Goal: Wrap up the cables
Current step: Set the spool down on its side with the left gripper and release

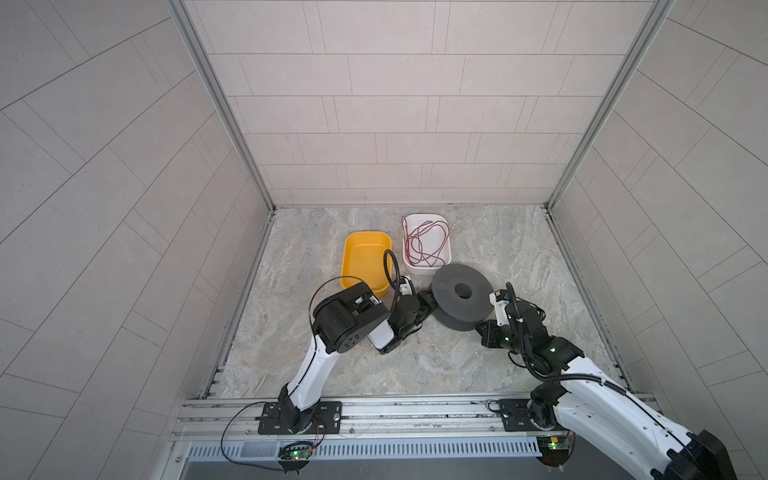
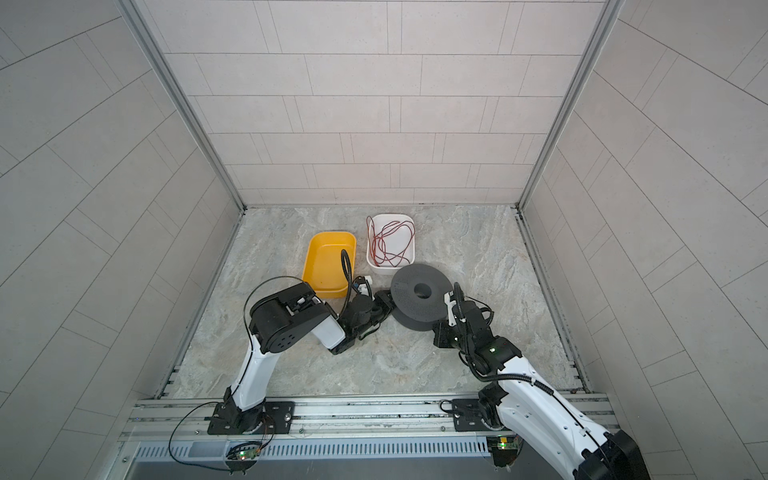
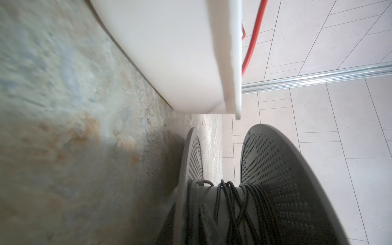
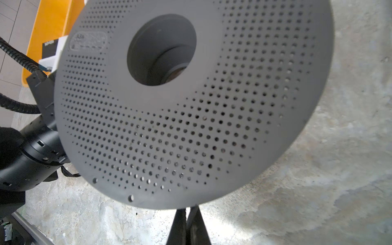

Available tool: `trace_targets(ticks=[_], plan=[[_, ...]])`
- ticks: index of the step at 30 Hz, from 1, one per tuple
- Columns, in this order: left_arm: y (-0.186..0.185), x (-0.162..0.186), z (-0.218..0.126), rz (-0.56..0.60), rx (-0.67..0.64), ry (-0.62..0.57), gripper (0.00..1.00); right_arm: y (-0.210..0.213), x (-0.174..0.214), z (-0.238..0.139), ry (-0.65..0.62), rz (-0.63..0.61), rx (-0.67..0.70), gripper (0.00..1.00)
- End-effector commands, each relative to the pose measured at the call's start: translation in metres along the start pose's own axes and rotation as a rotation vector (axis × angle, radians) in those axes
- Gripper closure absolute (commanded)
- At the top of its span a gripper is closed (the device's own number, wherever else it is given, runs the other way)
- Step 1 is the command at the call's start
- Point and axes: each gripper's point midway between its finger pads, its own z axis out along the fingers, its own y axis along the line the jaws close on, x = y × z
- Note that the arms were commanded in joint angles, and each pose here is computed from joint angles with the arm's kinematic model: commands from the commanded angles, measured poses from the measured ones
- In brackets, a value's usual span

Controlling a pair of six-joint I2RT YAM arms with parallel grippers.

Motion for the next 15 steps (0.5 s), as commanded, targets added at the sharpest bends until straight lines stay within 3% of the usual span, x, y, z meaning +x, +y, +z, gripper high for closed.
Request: trace_targets(ticks=[1, 5, 15], plan=[[0.052, -0.001, -0.007, 0.059, -0.188, -0.001, 0.72, 0.008, -0.012, -0.004, -0.048, 0.004, -0.029, 1.0], [0.057, 0.001, -0.012, 0.064, -0.235, 0.021, 0.6, 0.008, -0.012, -0.007, -0.055, 0.005, -0.03, 1.0], [0.069, 0.009, -0.027, 0.111, -0.372, 0.097, 0.55, -0.001, -0.003, -0.003, -0.034, 0.011, -0.003, 1.0]])
